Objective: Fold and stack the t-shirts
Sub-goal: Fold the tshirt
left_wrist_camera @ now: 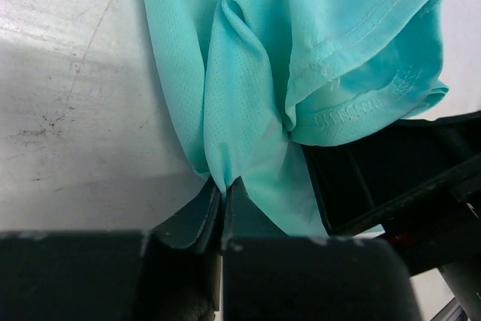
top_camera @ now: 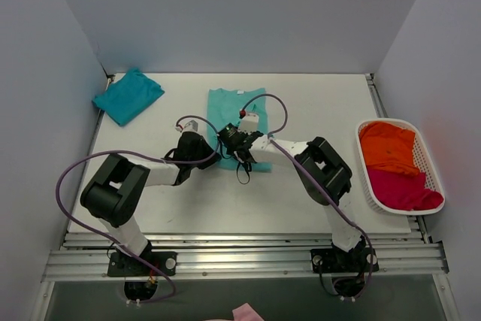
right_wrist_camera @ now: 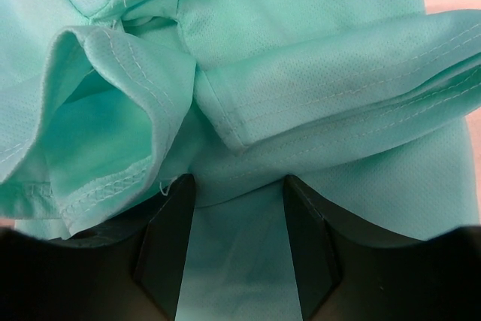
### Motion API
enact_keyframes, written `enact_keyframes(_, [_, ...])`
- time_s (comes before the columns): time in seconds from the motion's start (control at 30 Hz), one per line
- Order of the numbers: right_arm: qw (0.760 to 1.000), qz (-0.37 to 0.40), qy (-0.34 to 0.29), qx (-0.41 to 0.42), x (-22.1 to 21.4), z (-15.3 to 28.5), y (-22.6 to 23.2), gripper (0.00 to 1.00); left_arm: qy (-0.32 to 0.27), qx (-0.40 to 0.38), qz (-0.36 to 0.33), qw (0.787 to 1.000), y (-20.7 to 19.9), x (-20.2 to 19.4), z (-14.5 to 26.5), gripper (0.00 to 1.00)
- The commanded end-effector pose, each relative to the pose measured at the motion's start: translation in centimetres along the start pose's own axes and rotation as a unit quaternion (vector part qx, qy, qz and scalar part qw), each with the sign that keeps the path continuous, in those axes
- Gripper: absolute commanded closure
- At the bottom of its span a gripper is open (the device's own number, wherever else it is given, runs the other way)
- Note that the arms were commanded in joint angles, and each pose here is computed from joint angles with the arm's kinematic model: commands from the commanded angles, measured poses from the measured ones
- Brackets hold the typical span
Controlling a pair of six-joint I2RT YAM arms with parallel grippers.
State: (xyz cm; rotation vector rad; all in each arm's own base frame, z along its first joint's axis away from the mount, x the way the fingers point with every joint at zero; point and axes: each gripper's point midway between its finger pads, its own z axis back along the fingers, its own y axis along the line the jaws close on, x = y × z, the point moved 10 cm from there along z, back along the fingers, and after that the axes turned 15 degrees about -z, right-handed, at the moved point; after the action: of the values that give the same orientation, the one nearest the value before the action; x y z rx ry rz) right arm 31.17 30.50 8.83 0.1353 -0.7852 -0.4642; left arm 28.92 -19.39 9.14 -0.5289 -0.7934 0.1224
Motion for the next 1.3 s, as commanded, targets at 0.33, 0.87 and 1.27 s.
enact_keyframes(0.33, [1.0,-0.005,-0.005,-0.002,2.5,-2.1,3.0,0.54,-0.026,-0.037,-0.003,0.999,-0.2,0.1,1.7,0.98])
enact_keyframes(0.87, [0.992,-0.065,-0.026,0.104,9.7,-6.7,12.7,0.5,-0.003,-0.034,-0.004,0.999,1.2,-2.3,2.7,0.98])
enact_keyframes(1.27, [0.982,-0.105,-0.157,0.023,16.8,2.2,2.6,0.39,-0.027,0.03,-0.003,0.999,1.7,-1.8,5.8,0.9])
